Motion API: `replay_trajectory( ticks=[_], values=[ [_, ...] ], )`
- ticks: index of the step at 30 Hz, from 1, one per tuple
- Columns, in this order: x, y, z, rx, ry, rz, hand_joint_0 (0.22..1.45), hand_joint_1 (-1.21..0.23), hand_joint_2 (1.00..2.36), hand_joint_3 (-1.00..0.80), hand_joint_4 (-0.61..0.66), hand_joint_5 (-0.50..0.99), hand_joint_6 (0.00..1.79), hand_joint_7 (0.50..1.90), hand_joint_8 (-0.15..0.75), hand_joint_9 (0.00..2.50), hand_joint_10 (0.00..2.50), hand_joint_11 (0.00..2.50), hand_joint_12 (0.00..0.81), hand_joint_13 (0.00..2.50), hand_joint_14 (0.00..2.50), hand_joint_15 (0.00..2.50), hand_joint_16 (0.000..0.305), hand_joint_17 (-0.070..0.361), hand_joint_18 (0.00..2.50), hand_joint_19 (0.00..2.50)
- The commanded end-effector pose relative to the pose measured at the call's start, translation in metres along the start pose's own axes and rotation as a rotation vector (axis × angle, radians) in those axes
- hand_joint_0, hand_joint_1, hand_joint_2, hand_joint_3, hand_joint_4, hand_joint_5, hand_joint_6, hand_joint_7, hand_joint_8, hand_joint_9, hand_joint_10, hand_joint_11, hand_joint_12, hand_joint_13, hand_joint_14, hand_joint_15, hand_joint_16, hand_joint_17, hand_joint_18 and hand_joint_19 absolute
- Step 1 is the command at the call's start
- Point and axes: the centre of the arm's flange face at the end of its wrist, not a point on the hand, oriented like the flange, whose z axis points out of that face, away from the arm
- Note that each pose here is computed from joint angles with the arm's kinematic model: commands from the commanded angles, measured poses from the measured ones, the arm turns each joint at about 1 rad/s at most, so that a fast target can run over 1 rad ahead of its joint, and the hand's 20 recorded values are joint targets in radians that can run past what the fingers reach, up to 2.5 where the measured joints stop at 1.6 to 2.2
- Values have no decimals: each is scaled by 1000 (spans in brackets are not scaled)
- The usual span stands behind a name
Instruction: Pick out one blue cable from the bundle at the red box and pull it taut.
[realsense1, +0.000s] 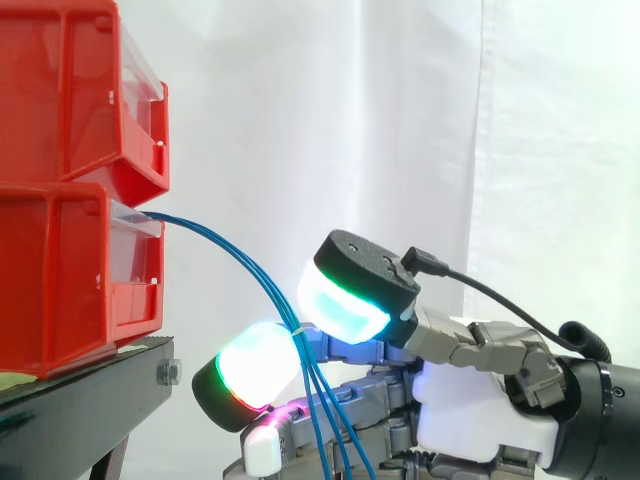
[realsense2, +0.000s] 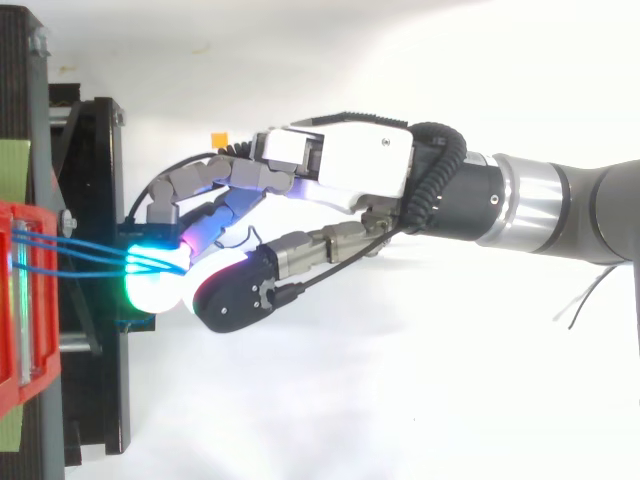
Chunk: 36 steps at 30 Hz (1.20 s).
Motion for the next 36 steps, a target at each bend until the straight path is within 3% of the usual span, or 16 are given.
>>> replay_trajectory(
  ticks=[1,13,18,36],
  values=[
    [-2,-1,0,2,5,1,570,-440,1007,-424,41,-130,612,1089,224,844,17,496,200,680,17,462,9,20,109,448],
    [-4,0,1,-1,6,1,591,-519,1013,-336,23,-143,709,956,218,853,17,520,201,687,17,465,8,18,125,434],
    [-4,3,3,-5,9,2,584,-593,1015,-277,22,-169,797,834,227,829,18,541,200,687,17,468,8,18,127,441],
    [-4,5,5,3,10,0,586,-629,1016,-104,-24,-188,928,698,243,824,20,572,209,699,18,466,11,24,157,411]
  ],
)
